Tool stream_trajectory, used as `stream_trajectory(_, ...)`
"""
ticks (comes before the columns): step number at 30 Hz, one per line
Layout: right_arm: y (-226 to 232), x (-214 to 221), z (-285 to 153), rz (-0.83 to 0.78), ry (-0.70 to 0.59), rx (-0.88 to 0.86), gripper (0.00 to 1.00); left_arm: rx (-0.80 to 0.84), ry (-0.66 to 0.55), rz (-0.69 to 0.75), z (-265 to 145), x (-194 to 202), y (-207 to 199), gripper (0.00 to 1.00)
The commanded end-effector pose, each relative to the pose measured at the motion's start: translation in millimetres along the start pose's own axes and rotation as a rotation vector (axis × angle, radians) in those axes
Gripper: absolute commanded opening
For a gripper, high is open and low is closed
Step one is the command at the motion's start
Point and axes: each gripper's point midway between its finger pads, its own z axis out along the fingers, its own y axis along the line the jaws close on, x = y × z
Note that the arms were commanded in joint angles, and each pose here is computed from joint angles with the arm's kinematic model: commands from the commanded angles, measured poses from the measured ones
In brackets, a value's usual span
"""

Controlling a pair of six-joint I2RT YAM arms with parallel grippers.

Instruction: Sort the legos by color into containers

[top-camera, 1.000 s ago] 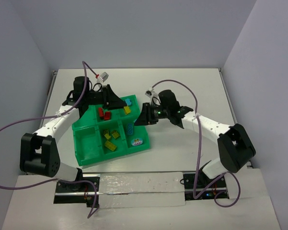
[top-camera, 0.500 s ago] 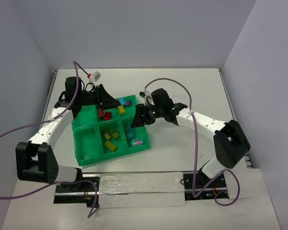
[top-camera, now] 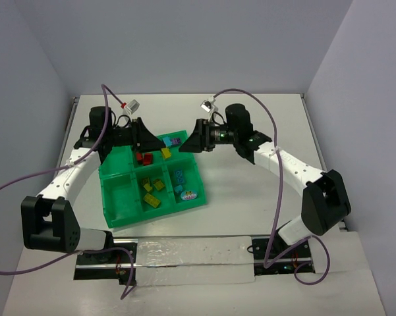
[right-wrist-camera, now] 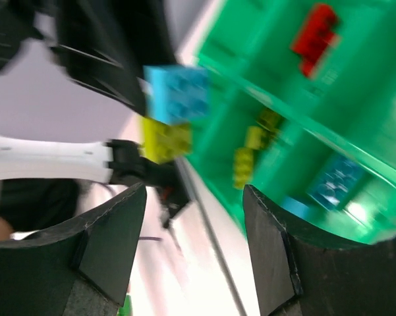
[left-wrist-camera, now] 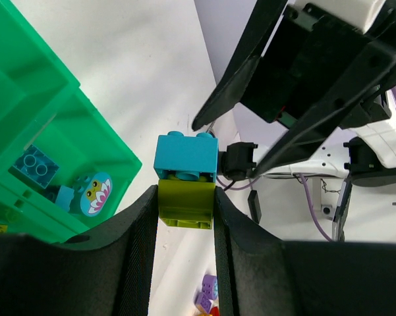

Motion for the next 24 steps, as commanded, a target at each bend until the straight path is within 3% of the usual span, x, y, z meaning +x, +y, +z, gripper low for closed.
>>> stream_trajectory(1,55.9,-40.3,0.0,-0.051,-0.076,-0.216,0.69,0.065,-0.007,0.100,-9.7,-2.4,-27.3,0.00)
stream_trajectory(12,60.2,-64.6,20.9,0.034,-0.097,-0.332,0.70,0.082,0.001,0.120,-13.3,-0.5,-35.4,0.00)
stream_trajectory(24,50.0,-53.9,35.3,0.083,-0.047,-0.359,0.68,0.094,-0.002,0.133,-14.9,-0.6,-40.2,0.00)
